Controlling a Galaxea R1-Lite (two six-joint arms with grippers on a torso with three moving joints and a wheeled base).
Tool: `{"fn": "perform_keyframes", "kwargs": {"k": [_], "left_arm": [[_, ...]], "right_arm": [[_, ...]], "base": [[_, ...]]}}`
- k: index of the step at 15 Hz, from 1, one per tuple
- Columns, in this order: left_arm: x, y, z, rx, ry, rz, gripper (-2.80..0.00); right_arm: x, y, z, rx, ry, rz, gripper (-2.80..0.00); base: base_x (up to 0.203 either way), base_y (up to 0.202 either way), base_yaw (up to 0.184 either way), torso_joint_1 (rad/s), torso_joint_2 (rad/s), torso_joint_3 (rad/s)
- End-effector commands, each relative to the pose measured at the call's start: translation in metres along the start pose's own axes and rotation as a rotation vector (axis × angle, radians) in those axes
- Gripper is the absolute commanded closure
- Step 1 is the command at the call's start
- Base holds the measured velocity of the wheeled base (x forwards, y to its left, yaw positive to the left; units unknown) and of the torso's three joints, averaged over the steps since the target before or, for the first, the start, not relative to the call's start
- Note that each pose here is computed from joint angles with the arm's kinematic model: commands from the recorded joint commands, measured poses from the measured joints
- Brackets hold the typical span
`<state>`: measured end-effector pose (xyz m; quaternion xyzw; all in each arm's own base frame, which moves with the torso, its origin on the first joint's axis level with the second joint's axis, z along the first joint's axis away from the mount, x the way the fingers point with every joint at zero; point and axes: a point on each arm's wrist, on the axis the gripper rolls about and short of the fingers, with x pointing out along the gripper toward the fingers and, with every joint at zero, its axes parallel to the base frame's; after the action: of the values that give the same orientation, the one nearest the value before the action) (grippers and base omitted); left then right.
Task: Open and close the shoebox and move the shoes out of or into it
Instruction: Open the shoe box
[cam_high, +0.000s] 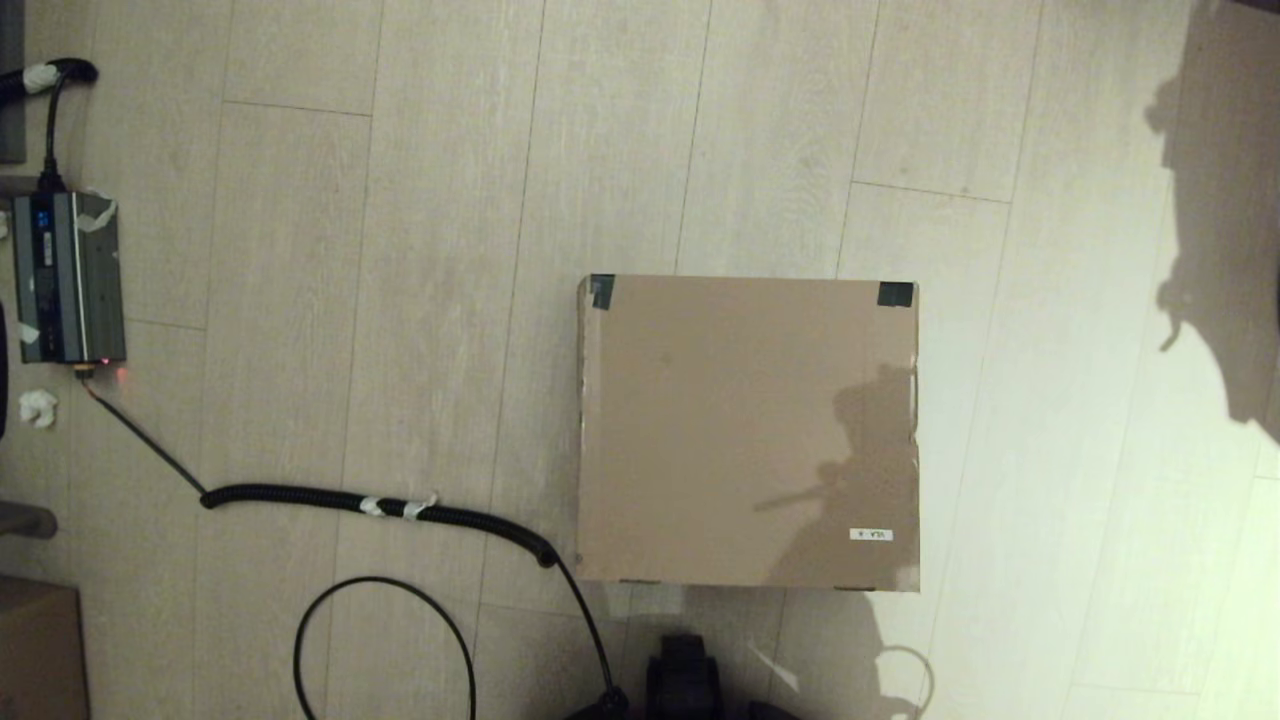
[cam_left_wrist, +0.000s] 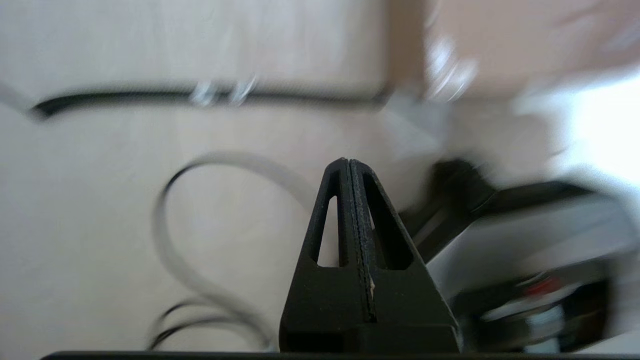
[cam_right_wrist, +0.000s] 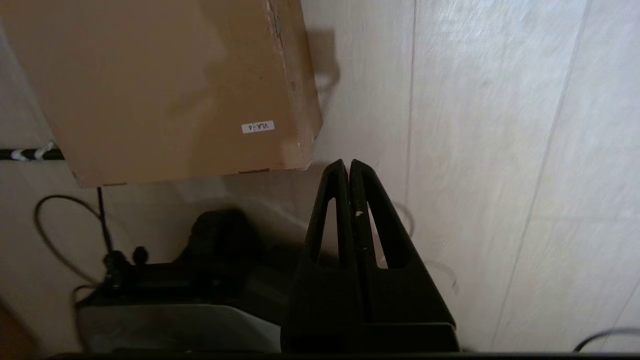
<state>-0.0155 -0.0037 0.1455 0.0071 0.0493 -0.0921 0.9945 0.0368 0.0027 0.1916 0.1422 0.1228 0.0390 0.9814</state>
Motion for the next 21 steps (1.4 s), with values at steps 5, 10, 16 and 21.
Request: {"fn": "perform_keyframes", "kwargs": {"k": [5,10,16,21], "left_arm": [[0.153,0.019,0.075,-0.543,0.43,-0.281,0.0],[0.273,0.026,0.037,-0.754,0.652,-0.484,0.0],[0.351,0.002,0.016,-0.739,0.699,-0.604,0.0],[0.36,-0.018,0.018,-0.684,0.655,-0.636,0.0]], "right_arm": [[0.167,-0.018,0.009,0.091,0.593,0.046,0.0],[0.26,-0.067,-0.009,0.15,0.569,0.389,0.0],[0.295,-0.084,-0.03,0.089,0.455,0.473,0.0],[0.298,-0.061,-0.038,0.073,0.485,0.531,0.0]], "base": [[0.0,0.0,0.0,0.0,0.0,0.0],[0.0,0.0,0.0,0.0,0.0,0.0],[0.0,0.0,0.0,0.0,0.0,0.0],[0.0,0.0,0.0,0.0,0.0,0.0]]}}
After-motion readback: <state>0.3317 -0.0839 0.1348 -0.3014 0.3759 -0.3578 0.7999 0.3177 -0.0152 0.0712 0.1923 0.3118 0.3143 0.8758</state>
